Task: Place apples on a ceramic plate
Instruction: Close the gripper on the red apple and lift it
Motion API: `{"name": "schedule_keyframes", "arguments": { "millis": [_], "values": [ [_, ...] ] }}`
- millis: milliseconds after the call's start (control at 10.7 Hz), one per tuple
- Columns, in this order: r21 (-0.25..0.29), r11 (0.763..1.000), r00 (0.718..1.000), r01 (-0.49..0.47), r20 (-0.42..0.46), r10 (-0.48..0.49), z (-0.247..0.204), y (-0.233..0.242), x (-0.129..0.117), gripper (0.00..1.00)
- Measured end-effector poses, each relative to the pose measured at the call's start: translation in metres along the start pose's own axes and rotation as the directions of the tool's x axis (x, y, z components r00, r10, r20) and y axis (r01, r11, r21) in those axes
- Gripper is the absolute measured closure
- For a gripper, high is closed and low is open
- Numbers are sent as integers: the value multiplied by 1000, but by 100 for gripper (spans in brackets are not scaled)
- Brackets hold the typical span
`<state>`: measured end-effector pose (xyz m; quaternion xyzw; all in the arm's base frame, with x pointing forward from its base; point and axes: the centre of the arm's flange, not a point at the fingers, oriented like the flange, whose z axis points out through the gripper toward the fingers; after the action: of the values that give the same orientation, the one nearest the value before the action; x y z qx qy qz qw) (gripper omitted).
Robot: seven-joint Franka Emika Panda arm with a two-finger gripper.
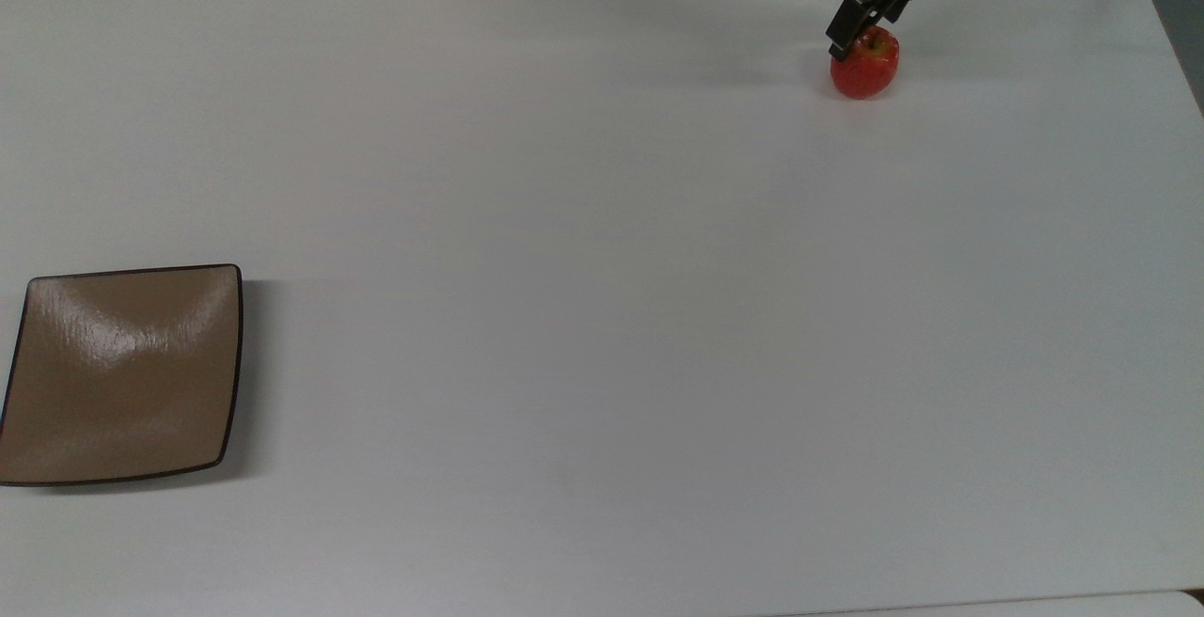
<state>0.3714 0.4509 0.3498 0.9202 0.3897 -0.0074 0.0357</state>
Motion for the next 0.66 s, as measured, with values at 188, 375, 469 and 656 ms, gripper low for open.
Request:
{"name": "schedule_keyframes", "arguments": {
  "millis": [188, 375, 469, 656],
  "values": [
    [-22, 1000, 999, -22, -38, 22, 8, 0, 6, 0],
    [-38, 999, 999, -19, -44, 17, 19, -1, 9, 0],
    [-37, 999, 999, -15, -36, 13, 24, -2, 9, 0],
    [-30, 1000, 1000, -7, -23, 6, 32, -6, 9, 0]
  ]
}}
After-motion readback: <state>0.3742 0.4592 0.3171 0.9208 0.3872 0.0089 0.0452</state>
